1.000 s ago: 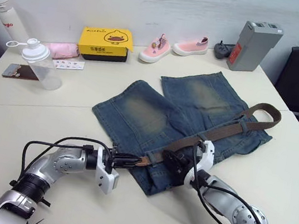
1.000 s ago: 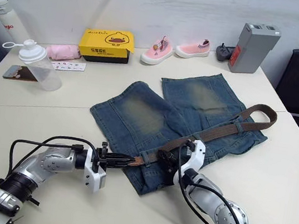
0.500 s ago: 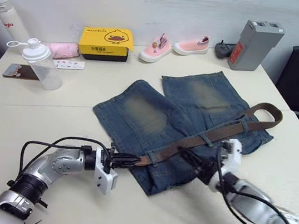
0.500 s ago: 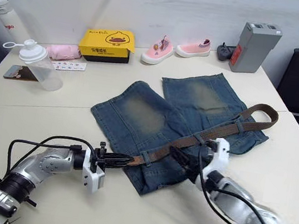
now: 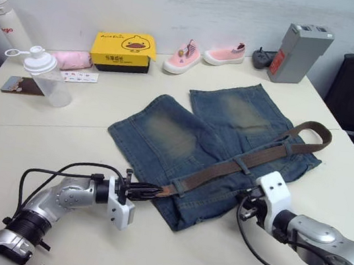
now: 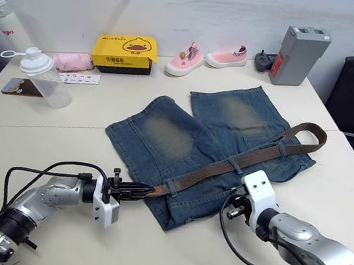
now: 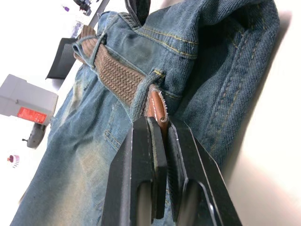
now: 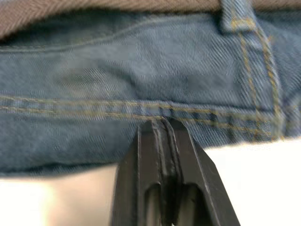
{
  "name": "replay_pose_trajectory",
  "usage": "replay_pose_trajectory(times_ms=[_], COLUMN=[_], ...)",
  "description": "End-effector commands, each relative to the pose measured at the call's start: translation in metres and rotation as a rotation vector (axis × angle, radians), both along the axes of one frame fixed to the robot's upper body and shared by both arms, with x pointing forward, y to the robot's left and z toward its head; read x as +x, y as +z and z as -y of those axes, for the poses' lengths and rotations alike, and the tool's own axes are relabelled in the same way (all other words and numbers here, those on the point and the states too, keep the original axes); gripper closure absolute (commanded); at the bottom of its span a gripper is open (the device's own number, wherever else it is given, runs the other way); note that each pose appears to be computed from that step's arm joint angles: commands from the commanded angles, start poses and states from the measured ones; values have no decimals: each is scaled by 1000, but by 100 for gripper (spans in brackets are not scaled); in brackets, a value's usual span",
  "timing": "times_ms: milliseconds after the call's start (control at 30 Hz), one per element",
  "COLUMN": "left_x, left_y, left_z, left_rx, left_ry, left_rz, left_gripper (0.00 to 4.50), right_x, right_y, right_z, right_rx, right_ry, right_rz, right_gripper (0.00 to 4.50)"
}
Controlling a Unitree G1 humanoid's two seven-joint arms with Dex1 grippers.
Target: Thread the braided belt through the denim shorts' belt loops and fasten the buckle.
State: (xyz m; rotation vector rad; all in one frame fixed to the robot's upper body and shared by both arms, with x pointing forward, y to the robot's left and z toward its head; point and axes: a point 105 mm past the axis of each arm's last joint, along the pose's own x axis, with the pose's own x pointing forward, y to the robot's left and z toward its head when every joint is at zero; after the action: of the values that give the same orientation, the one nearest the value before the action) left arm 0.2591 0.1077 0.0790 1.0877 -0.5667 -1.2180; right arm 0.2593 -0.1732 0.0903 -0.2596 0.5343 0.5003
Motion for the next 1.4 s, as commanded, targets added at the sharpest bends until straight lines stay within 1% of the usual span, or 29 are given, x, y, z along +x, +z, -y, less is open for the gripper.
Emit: replay_pose_trajectory(times_ms=[33, 67, 200, 233, 333, 433, 500, 567, 667, 733, 800, 867, 933, 1033, 1100, 1133, 1167, 1233, 1267, 1300, 1333, 1367, 1400], left_x=[-5, -5, -22, -29, -55, -65, -65, -67, -77, -83, -83, -88, -89, -69, -55, -49, -41, -30, -26, -25, -25, -28, -31], left_y=[-3, -4, -17, -22, -37, -39, -35, -32, -28, -31, -31, -34, -34, -25, -16, -12, -4, 9, 16, 20, 22, 26, 28], left_z=[-18, -21, -59, -74, -132, -170, -202, -218, -257, -272, -286, -297, -297, -275, -256, -249, -238, -218, -203, -193, -187, -172, -162], left_rx=[16, 18, 100, 140, 321, 426, 498, 537, 660, 735, 785, 846, 844, 689, 588, 553, 500, 410, 356, 322, 301, 271, 250], left_ry=[36, 43, 78, 86, 119, 174, 275, 319, 441, 473, 522, 523, 509, 510, 470, 456, 424, 359, 297, 259, 236, 155, 104], left_rz=[-33, -41, -102, -125, -188, -223, -248, -252, -287, -290, -260, -237, -223, -184, -147, -129, -98, -50, -19, -3, 2, 4, -4], left_gripper=[450, 450, 450, 450, 450, 450, 450, 450, 450, 450, 450, 450, 450, 317, 241, 196, 167, 85, 38, 1, 0, 0, 0], right_x=[-4, -4, -4, -3, -2, -2, -2, -1, 1, 1, 2, 2, 4, 5, 6, 6, 7, 8, 9, 10, 10, 11, 12], right_y=[-17, -19, -24, -23, -23, -24, -24, -25, -22, -22, -22, -22, -21, -21, -22, -22, -22, -22, -22, -22, -22, -20, -19], right_z=[-3, -3, -2, -3, -8, -13, -15, -15, -19, -21, -23, -24, -24, -22, -21, -21, -20, -20, -18, -17, -17, -16, -16], right_rx=[-42, -43, -44, -32, -9, 1, 2, 2, 11, 16, 21, 24, 25, 19, 18, 18, 20, 25, 29, 32, 33, 43, 50], right_ry=[14, 17, -7, -11, -3, 10, 12, 13, 20, 25, 27, 30, 31, 29, 28, 28, 26, 21, 14, 10, 7, 5, 4], right_rz=[-46, -49, -72, -73, -80, -85, -85, -86, -80, -79, -81, -80, -79, -79, -82, -83, -84, -87, -88, -88, -88, -83, -79], right_gripper=[446, 446, 446, 446, 446, 446, 446, 446, 446, 446, 446, 446, 446, 450, 450, 450, 450, 450, 418, 383, 351, 305, 243])
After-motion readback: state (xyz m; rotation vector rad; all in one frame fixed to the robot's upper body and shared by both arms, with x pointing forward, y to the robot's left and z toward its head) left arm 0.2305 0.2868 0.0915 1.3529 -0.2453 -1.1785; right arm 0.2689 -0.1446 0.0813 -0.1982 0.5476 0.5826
